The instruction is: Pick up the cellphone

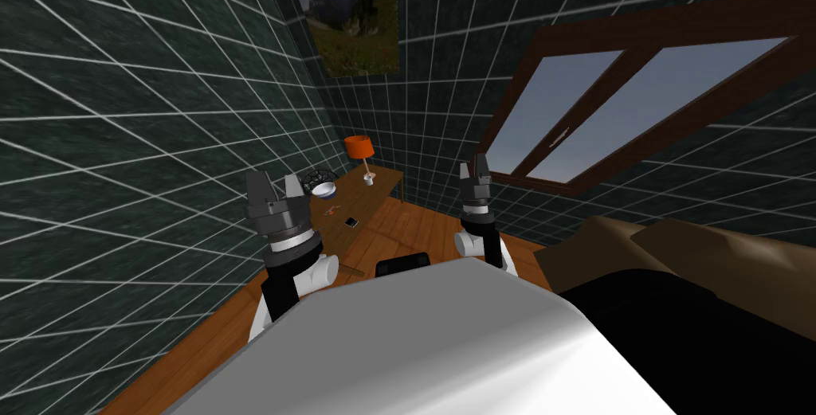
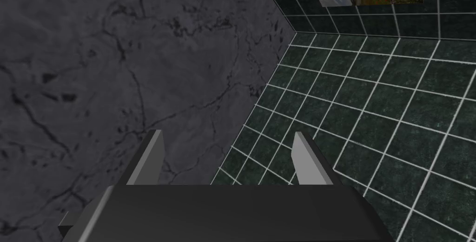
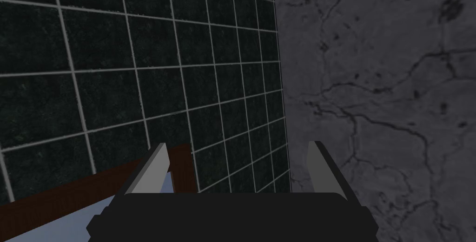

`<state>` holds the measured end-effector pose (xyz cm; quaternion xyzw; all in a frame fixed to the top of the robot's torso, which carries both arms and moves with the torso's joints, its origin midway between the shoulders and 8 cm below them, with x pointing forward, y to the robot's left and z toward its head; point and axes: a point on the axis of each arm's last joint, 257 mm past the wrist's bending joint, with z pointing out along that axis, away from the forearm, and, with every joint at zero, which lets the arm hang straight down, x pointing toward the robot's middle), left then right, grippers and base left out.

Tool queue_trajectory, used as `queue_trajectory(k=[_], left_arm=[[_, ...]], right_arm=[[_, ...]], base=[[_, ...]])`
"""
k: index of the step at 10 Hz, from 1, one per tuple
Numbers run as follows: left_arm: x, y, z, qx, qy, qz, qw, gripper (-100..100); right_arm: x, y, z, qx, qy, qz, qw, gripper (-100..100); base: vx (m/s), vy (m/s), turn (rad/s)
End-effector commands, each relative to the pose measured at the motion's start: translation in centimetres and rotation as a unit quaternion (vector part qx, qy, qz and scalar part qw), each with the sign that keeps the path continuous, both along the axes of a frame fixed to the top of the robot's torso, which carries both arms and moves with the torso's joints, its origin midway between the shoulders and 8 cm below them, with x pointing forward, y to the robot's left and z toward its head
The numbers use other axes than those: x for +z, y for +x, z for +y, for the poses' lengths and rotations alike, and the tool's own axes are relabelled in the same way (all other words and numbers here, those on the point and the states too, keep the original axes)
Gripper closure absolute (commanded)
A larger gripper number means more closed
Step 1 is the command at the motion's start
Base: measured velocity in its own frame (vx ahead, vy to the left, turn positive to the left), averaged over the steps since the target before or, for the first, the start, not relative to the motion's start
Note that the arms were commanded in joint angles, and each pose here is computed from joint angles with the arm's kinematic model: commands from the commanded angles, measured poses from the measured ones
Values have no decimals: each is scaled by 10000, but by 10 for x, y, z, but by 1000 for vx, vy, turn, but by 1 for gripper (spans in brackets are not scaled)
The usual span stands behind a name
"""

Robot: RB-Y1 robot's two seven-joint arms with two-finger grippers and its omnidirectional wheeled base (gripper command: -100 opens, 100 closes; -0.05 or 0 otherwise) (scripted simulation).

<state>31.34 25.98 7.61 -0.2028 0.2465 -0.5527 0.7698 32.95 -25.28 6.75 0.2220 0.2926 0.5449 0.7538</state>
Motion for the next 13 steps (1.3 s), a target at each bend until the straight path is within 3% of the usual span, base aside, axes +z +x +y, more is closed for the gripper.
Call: queue_trajectory(k=[1,6,9,13], left_arm=[[-4,10,-3,-94,50,112,9999,-100],[-22,54,-14,-389,117,630,9972,-100],[-31,70,-16,-451,125,860,9952,-100],[-58,113,-26,-645,191,1449,9872,-100]], right_arm=[[0,0,0,0,0,0,10000,0],[0,0,0,0,0,0,10000,0],[0,0,0,0,0,0,10000,0],[0,0,0,0,0,0,10000,0]], base=[[10,-1,-38],[19,2,-50],[10,7,-26],[15,9,-51]])
